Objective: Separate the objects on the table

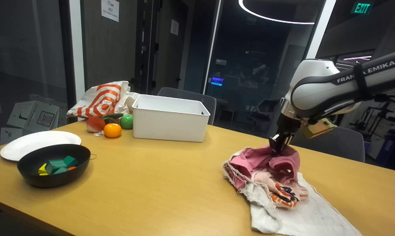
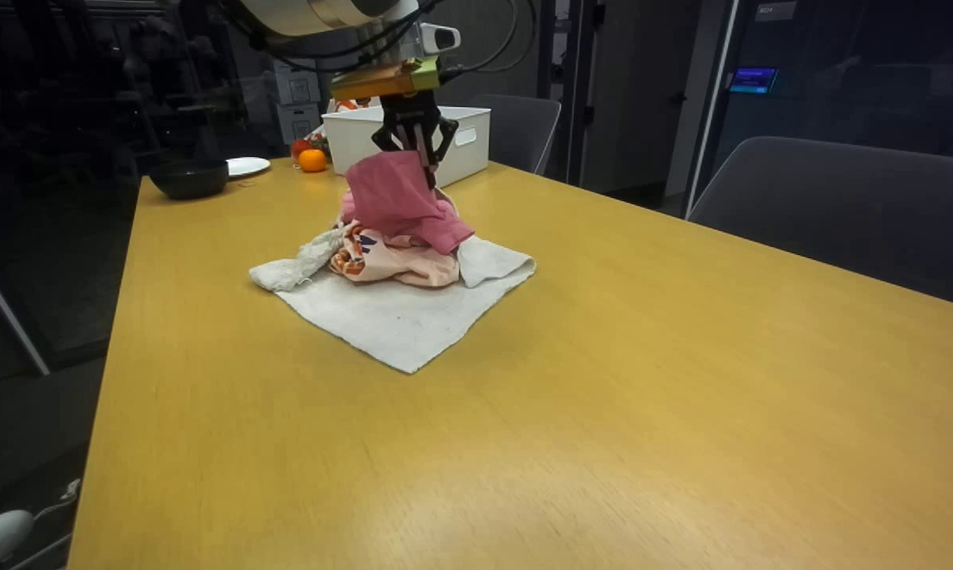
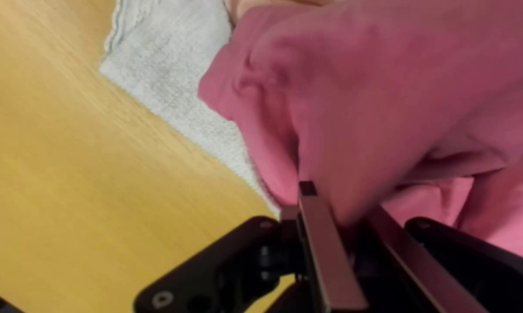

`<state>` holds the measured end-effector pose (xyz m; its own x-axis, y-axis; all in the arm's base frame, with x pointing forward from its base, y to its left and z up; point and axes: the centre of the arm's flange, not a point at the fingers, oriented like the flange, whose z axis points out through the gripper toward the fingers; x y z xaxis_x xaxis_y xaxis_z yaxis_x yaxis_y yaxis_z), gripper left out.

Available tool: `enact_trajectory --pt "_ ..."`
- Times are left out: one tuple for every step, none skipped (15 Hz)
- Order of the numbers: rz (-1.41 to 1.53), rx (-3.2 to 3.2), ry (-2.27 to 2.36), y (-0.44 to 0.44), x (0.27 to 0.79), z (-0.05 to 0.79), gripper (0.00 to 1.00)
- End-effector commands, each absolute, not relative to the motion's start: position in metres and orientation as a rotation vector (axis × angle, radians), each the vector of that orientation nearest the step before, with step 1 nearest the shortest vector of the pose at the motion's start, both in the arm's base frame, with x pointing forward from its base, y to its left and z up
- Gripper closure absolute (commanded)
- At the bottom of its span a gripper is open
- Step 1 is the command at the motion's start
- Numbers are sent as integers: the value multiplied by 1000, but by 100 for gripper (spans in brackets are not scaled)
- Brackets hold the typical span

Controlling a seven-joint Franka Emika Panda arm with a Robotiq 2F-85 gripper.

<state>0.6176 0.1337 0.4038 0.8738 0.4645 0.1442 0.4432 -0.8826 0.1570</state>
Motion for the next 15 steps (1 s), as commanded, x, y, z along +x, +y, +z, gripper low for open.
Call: enact_trajectory --pt "353 2873 597 114 619 447 87" --pt "361 2862 572 105 618 458 87" --pt "364 2855 554 99 618 466 87" --pt "345 2877 553 92 616 473 86" --pt "335 2892 548 88 615 478 86" --pt "311 2933 568 87 614 476 87" --pt "287 2976 609 89 614 474 86" --pt "267 3035 671 95 614 469 87" --pt "257 3085 715 100 614 464 61" --pt "257 3131 763 110 616 456 60" --pt "253 3168 795 116 616 452 54" --pt "250 3185 823 125 618 444 47" --pt "252 3160 821 131 619 437 38" --pt "240 3104 814 135 621 426 31" --pt "239 3030 808 137 625 414 23"
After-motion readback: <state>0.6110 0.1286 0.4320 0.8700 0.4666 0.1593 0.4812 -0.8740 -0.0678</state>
